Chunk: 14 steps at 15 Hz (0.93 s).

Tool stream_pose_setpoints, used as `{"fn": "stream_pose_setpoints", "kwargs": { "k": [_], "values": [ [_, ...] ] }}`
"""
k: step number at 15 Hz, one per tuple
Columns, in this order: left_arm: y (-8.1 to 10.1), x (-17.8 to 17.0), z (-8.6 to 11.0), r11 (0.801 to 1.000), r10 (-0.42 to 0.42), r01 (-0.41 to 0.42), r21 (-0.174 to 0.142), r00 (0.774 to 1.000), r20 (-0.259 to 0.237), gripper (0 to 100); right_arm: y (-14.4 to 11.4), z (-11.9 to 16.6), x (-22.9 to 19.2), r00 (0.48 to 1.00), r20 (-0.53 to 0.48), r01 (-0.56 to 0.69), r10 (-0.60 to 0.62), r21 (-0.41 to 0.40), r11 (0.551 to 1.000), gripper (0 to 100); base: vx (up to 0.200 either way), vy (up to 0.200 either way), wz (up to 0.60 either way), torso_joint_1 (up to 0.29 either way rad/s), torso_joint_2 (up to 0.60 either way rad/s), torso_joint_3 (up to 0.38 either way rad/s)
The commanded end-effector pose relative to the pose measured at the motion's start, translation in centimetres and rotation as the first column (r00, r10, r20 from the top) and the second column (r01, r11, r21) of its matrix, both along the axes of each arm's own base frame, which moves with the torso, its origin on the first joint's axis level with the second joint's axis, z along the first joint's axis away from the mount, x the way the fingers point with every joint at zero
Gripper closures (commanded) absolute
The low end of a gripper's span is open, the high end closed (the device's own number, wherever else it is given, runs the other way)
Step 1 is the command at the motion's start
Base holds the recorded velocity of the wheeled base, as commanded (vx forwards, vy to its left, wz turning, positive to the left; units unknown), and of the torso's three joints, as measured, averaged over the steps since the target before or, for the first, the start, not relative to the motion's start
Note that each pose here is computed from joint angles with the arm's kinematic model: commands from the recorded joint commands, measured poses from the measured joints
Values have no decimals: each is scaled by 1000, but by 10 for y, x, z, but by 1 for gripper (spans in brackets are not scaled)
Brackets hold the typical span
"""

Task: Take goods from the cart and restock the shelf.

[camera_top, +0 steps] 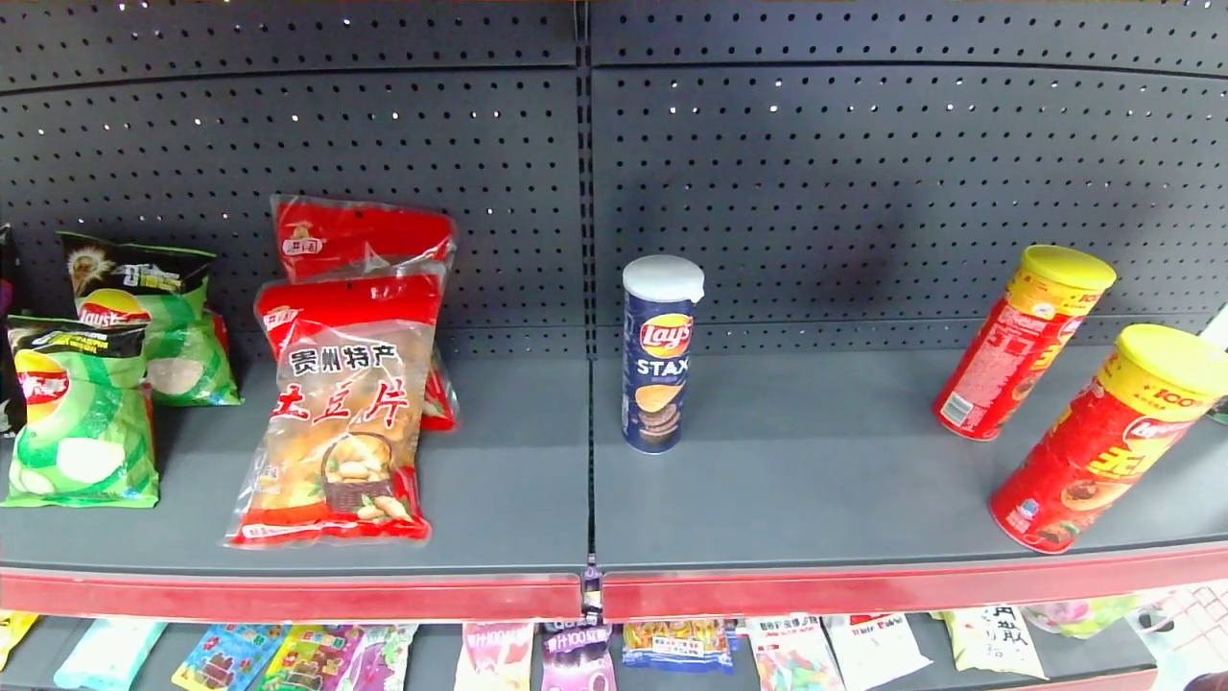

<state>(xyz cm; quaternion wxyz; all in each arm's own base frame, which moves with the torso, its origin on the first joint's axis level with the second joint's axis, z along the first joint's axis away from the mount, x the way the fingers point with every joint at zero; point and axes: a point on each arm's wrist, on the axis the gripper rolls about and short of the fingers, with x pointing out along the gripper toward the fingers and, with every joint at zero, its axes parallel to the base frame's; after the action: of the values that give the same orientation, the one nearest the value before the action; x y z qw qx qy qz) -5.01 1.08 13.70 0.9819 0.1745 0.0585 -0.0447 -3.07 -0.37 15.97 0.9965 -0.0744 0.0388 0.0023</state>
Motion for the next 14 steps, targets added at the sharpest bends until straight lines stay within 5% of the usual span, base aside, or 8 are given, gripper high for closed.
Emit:
{"fn": "stream_pose_setpoints", "kwargs": {
  "k": [1,14],
  "values": [
    [0,0,0,1000,0,0,1,1000,-2,0,0,0,1,1000,-3,0,0,-1,1000,100,0,0,0,0,0,0],
    [0,1,-1,1000,-3,3,1,1000,-5,0,0,-3,2,1000,-16,0,0,-2,1000,100,31,0,0,0,0,0]
  ]
}}
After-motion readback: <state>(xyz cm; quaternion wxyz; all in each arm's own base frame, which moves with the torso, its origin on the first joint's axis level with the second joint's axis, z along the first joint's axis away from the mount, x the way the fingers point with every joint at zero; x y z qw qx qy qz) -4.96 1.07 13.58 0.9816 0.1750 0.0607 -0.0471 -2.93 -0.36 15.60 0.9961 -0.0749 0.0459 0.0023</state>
